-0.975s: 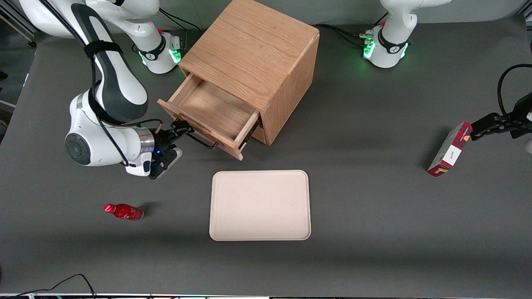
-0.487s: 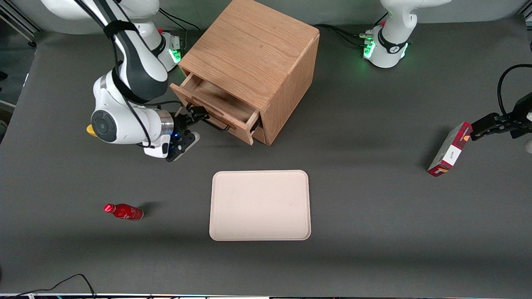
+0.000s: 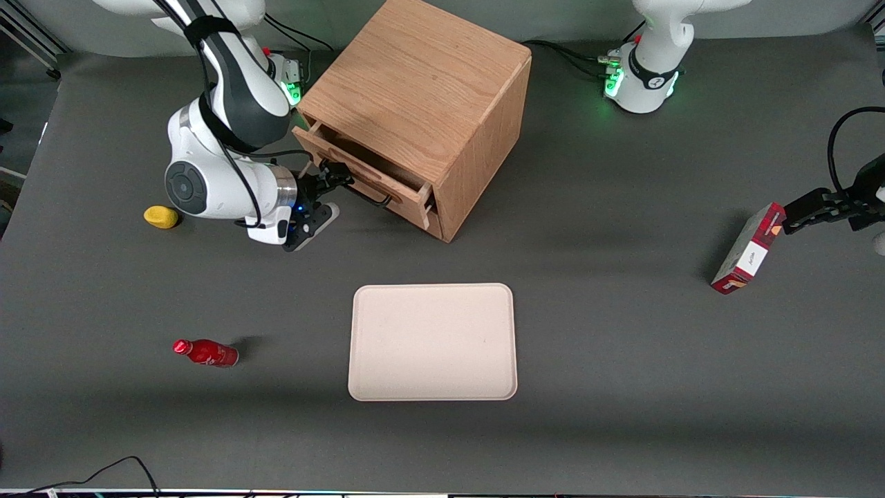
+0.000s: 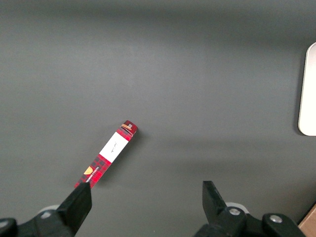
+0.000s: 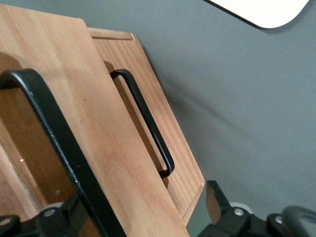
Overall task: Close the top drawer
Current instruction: 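Push the drawer front with the right gripper into the cabinet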
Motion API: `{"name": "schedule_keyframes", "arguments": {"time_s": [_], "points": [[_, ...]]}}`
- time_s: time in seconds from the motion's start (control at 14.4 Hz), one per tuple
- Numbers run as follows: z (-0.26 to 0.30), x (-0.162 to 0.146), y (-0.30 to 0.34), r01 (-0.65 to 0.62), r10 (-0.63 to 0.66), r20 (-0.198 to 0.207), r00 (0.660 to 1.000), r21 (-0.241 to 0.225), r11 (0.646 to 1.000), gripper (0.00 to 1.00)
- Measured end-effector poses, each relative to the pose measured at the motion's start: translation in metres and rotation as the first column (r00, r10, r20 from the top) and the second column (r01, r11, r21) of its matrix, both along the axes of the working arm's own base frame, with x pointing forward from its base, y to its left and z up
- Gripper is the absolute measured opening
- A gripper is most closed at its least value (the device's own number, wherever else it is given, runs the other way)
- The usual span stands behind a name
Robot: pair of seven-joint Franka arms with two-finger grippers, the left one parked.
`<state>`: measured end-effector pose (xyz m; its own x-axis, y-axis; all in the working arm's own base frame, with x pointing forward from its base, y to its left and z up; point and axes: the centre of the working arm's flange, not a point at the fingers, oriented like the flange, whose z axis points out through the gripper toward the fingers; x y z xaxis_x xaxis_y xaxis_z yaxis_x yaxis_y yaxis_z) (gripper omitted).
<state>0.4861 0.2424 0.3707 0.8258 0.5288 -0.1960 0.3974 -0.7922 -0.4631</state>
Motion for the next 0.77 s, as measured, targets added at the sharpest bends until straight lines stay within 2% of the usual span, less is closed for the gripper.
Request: {"name": "schedule_keyframes", "arguments": {"time_s": [0.35, 0.77], "points": [[0.003, -0.023, 0.018, 0.023, -0.023, -0.011, 1.0, -0.009, 1.0, 1.0], [0.009, -0.024, 0.021, 0.038, -0.038, 0.002, 0.999, -0.014, 0.999, 1.0]]}}
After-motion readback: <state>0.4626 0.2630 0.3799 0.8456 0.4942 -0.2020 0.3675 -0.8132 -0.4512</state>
